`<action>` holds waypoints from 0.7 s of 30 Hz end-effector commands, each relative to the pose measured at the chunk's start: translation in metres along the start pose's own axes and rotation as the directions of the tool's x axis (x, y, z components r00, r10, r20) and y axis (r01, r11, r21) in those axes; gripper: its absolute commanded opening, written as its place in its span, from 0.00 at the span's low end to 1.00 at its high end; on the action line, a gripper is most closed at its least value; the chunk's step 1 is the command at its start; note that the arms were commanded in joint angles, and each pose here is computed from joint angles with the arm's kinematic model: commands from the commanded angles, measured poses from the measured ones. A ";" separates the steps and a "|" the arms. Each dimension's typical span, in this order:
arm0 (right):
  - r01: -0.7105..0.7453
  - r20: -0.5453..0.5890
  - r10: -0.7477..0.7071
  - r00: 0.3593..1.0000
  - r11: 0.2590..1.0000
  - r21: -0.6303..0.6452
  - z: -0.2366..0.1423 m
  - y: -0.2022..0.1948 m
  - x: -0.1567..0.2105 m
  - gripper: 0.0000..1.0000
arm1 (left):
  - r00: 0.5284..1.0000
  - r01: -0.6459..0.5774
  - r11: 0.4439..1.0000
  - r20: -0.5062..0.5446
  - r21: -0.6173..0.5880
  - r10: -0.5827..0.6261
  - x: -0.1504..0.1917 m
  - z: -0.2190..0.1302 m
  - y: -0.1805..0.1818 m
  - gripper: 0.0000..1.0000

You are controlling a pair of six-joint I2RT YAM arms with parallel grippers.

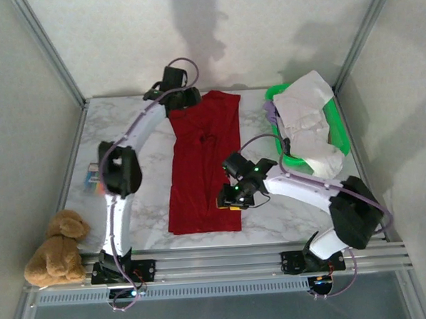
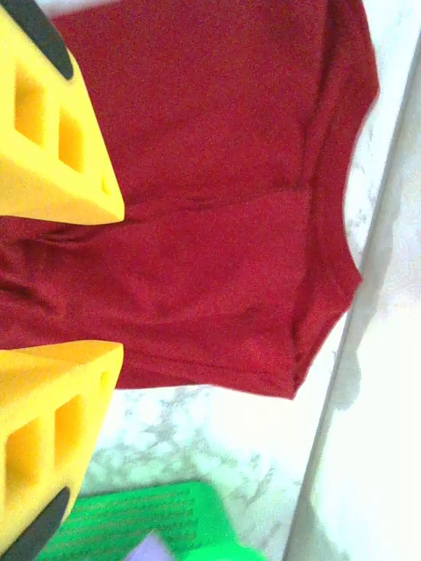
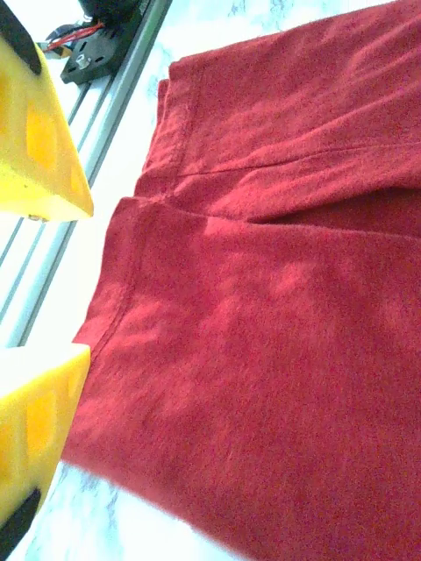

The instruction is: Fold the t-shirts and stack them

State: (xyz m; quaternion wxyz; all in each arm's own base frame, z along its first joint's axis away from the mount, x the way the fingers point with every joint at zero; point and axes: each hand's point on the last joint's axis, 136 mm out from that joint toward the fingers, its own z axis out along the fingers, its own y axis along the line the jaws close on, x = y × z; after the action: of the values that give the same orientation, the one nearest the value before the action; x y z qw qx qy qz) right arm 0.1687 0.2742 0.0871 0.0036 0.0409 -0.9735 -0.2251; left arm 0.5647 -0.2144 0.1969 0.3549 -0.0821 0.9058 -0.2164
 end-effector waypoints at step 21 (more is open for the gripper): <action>-0.110 -0.101 0.112 0.989 0.994 0.028 0.021 -0.060 0.052 0.52 | 0.906 0.142 0.953 -0.351 -0.269 -0.234 0.320 -0.180 0.109 0.52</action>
State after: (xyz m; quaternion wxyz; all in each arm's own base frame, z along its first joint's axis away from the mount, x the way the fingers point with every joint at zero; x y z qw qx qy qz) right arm 0.1225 0.2202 0.0386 0.0691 0.0022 -0.9791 -0.1911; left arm 0.2340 -0.1602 0.0873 0.1704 -0.1359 0.9628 -0.1600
